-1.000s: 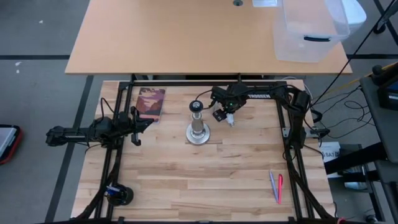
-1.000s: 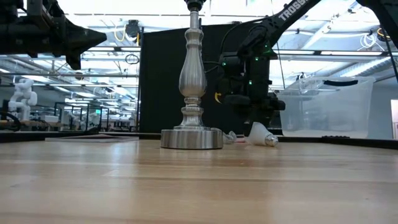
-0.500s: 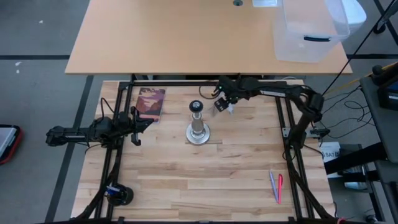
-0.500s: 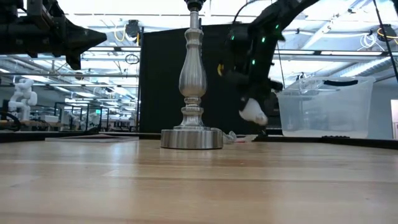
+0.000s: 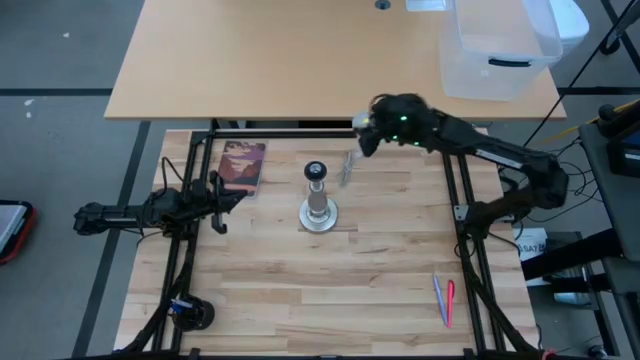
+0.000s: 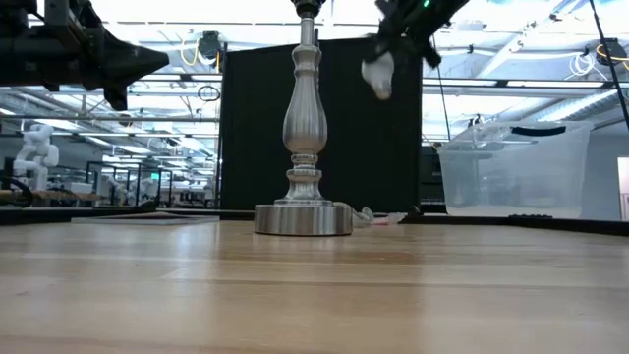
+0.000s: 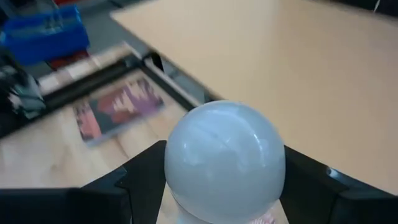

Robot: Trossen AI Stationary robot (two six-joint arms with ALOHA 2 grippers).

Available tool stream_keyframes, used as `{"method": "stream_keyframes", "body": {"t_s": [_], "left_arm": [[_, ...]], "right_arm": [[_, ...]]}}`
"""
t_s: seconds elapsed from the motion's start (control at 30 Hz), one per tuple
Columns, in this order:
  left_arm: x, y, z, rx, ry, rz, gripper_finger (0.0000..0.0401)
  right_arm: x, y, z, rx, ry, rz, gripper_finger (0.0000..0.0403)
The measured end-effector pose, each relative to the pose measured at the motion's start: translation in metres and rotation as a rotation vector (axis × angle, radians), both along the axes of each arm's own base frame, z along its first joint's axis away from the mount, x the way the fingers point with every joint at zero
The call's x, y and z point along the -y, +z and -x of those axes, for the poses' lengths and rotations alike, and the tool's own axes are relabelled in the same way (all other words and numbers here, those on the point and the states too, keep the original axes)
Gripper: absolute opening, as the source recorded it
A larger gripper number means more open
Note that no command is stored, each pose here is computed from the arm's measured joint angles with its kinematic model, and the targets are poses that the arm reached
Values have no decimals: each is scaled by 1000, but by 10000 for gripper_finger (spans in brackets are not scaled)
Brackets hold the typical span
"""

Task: Screw lightbulb
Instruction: Insert the white lightbulb into the silver lamp

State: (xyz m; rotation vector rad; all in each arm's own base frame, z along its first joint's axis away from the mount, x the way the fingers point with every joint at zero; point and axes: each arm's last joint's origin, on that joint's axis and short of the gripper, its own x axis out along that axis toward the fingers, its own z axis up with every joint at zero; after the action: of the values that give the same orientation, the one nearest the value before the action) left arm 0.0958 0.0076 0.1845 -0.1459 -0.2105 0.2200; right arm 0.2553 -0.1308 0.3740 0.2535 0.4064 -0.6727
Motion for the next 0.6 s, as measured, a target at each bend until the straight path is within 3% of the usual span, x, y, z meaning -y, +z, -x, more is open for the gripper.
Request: {"method": "stream_keyframes", "body": {"t_s": [0.2, 0.6], "left_arm": [[-1, 0, 0, 1, 48, 12, 0], [-2, 0, 0, 23, 38, 95, 0]], "right_arm": [[-20, 25, 10, 81, 90, 122, 249], [-65, 49, -9, 204, 325, 422, 251]]}}
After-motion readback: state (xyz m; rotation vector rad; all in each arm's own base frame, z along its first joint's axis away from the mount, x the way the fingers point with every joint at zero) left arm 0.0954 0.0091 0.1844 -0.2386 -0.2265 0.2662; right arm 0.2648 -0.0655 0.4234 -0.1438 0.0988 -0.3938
